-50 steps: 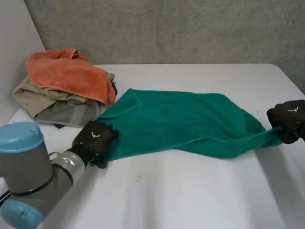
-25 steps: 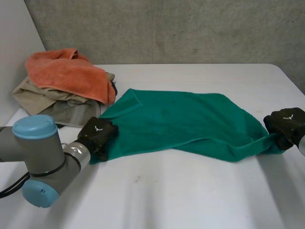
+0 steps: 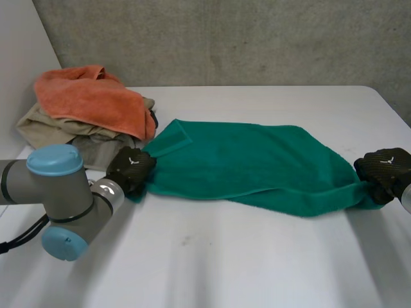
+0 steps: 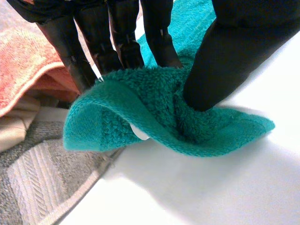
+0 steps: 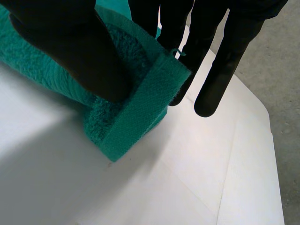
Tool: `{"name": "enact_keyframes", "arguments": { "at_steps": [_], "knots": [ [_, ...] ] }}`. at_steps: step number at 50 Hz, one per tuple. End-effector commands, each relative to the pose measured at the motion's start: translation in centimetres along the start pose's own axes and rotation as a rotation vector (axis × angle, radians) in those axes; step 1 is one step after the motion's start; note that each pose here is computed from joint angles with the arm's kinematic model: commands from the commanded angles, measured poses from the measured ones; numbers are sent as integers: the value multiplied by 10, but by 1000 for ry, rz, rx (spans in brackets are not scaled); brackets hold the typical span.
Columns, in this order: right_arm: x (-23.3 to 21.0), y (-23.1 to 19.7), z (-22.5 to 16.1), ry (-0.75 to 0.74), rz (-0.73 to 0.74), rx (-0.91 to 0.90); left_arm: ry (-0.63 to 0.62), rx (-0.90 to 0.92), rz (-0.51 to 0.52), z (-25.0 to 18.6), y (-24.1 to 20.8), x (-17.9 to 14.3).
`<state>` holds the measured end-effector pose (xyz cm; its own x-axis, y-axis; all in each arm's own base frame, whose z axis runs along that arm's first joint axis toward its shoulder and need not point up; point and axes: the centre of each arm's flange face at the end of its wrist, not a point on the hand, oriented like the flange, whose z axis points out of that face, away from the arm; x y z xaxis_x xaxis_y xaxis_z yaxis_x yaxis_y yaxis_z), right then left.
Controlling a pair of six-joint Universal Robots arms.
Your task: Fold the laundry.
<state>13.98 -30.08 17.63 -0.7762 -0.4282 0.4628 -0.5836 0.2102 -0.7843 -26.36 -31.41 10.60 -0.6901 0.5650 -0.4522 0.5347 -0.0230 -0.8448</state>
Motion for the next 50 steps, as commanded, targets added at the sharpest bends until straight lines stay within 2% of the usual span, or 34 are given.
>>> {"name": "enact_keyframes", "arguments": {
  "at_steps": [1,3,8,13,16,21,26,31,34,37,40,41,42,44,45,46,50],
  "knots": [
    [3,-1,1,10,1,1,-81,23,1,-2,-17,-17],
    [7,-3,1,22,-4,6,-144,59,-5,-12,-37,-34],
    [24,-28,-10,86,-37,76,-204,155,-41,-45,-79,-53],
    [44,-70,-45,141,-76,150,-257,248,-93,-88,-118,-75],
    [56,-90,-65,132,-78,127,-237,234,-99,-114,-131,-78],
    [66,-92,-87,61,-127,-20,-142,122,-127,-137,-132,-71],
    [75,-81,-83,36,-241,-94,-44,-21,-164,-134,-117,-62],
    [74,-60,-45,0,-184,-126,-18,-85,-137,-91,-96,-63],
    [75,-59,-20,40,-122,-65,-24,-81,-113,-67,-91,-67],
    [78,-76,0,143,-81,40,-65,-2,-74,-34,-103,-76],
    [87,-96,13,263,-63,137,-137,180,-38,-7,-140,-90],
    [98,-113,18,352,-56,222,-163,242,-25,-2,-152,-94],
    [103,-124,19,402,-54,280,-221,376,1,6,-177,-104],
    [115,-146,18,498,-38,403,-287,521,15,9,-203,-115],
    [124,-165,16,572,-16,524,-317,592,16,9,-214,-120],
    [129,-173,15,603,-7,579,-370,724,1,8,-232,-130],
    [146,-201,5,723,11,799,-444,981,-77,-2,-262,-150]
  ]
}}
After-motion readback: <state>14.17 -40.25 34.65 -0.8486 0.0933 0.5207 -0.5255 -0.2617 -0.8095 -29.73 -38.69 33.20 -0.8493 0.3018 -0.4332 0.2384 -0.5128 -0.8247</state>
